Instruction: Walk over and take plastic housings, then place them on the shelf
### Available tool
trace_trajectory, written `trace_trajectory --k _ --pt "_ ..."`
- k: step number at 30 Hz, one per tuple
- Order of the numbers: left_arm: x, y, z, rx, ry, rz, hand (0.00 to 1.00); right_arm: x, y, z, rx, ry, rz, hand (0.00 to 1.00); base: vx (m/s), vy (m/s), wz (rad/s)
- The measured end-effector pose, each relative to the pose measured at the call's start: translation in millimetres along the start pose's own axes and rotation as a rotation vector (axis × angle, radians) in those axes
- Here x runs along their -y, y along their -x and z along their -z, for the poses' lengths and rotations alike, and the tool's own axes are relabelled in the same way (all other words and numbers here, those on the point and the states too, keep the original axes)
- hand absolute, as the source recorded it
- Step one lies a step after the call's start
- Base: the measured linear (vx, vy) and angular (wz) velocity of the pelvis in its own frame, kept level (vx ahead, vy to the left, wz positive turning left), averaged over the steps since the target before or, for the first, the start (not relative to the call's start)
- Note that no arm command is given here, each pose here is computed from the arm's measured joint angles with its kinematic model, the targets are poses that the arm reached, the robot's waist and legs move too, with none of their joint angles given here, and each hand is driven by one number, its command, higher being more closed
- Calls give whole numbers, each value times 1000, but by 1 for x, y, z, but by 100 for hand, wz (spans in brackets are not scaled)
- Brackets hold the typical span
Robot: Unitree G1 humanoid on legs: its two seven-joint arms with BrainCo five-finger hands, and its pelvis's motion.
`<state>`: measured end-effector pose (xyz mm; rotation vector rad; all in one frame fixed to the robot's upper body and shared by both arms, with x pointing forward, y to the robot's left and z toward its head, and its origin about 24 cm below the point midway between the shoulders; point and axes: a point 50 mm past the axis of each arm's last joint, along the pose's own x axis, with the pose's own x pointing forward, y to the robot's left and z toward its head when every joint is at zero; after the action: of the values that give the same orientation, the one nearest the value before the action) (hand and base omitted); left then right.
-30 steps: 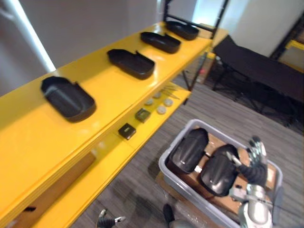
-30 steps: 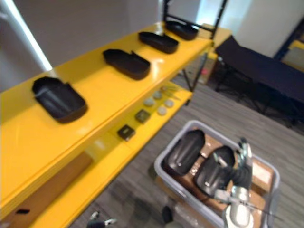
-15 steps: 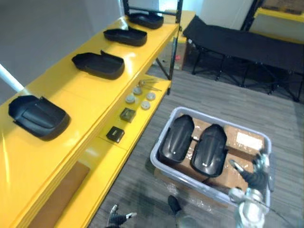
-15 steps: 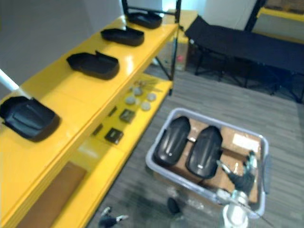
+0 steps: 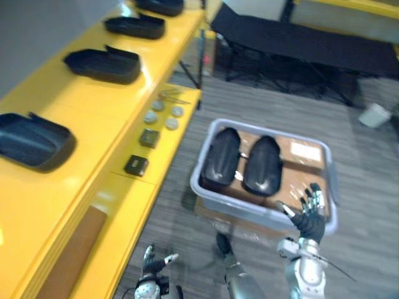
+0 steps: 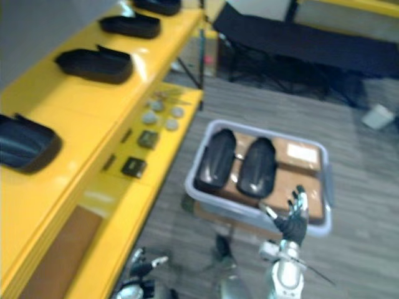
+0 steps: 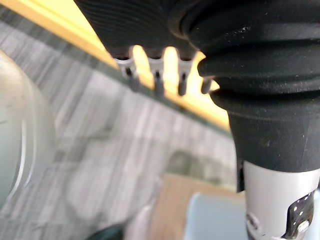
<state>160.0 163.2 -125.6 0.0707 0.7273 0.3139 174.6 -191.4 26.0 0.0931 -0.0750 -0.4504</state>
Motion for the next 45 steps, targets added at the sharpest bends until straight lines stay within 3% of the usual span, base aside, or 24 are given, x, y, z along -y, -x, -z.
trace_trajectory --k 8,16,20,25,28,35,41,45 --pt "-26 -5 11 -55 -44 -54 0 -21 -14 14 -42 -5 -88 0 -90 -245 -51" --pt "-26 5 38 -163 -19 -73 0 -1 -8 32 -118 113 -99 0 11 -125 1" --pt "-26 5 36 -146 -23 -68 0 23 -14 28 -105 146 7 0 -7 35 53" --pt "-22 6 28 -82 -64 -27 0 32 -70 12 -14 163 149 0 -32 85 1" --pt "-24 1 12 -12 -63 -22 0 16 -110 1 -4 149 161 0 -100 111 -12" --pt "-19 -2 -13 98 21 -9 0 8 -215 -91 97 71 273 0 -128 84 -2" --pt "-10 -7 -33 166 34 30 0 13 -248 -168 172 83 323 0 -74 7 -3" --pt "-6 -10 -47 216 29 58 0 12 -254 -194 198 109 318 0 -85 45 2"
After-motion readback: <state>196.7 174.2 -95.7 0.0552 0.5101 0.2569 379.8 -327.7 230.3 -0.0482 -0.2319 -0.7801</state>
